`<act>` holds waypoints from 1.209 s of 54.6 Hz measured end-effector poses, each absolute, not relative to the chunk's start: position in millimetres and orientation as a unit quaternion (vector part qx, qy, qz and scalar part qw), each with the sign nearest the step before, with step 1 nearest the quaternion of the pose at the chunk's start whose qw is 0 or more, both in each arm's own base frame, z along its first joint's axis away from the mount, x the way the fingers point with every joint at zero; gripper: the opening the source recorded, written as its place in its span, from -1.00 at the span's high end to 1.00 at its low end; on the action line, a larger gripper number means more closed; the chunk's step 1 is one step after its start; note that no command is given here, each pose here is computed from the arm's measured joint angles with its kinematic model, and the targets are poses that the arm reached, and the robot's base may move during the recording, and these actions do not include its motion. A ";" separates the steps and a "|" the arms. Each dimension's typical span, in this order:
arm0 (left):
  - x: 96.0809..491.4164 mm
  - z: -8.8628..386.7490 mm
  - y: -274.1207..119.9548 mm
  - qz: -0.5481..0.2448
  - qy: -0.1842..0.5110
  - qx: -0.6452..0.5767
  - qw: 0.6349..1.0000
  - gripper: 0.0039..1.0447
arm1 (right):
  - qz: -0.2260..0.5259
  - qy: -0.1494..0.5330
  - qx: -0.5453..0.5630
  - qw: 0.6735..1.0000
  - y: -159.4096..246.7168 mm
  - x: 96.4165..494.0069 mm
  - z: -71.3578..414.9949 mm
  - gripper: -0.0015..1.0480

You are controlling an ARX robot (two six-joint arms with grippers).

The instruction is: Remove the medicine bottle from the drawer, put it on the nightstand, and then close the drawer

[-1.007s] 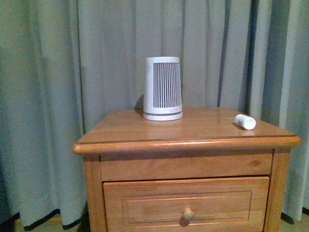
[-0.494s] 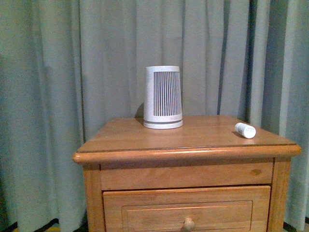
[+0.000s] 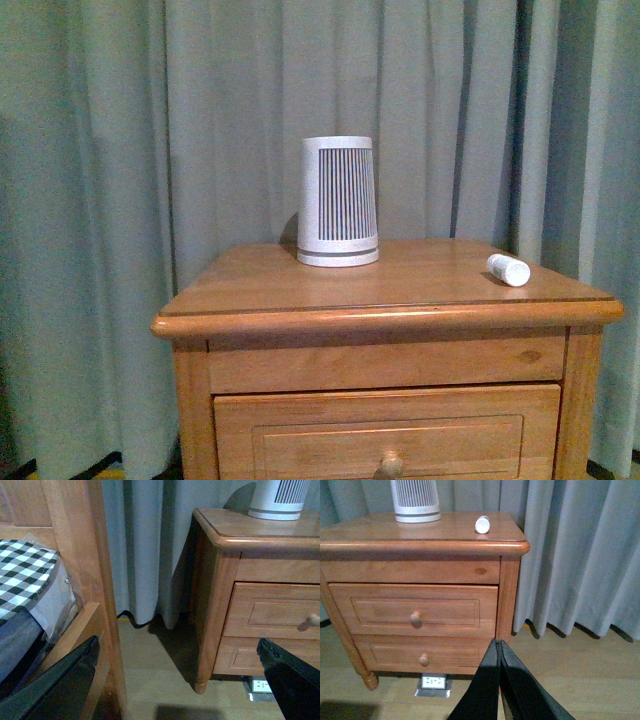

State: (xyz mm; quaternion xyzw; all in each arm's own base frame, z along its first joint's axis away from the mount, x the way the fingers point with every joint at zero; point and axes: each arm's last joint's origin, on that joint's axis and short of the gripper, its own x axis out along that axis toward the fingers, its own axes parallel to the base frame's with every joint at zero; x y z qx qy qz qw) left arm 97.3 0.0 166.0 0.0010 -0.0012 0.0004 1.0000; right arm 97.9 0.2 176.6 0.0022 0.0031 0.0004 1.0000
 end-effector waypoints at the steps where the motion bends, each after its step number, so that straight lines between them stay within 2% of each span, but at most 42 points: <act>1: 97.3 166.0 0.0 0.000 -0.001 0.001 1.000 -0.87 | 0.000 0.003 0.002 1.000 0.2 98.0 176.4 0.94; 17: 97.3 166.0 0.0 0.000 -0.001 0.001 1.000 -0.87 | 0.001 -0.001 0.002 1.000 0.2 97.4 167.2 0.94; 19: 97.3 166.0 0.0 0.000 -0.001 0.001 1.000 -0.87 | 0.001 -0.001 0.001 1.000 0.2 97.3 167.2 0.88; 43: 97.3 166.0 0.0 0.000 -0.001 0.001 1.000 -0.87 | 0.001 -0.002 0.001 1.000 0.2 97.3 167.3 -0.52; 48: 97.3 166.0 0.0 0.000 -0.001 0.001 1.000 -0.87 | 0.001 -0.002 0.001 1.000 0.2 97.3 167.3 -0.86; 66: 97.3 166.0 0.0 0.000 -0.001 0.001 1.000 -0.87 | 0.001 -0.002 0.001 1.000 0.2 97.3 167.3 -0.87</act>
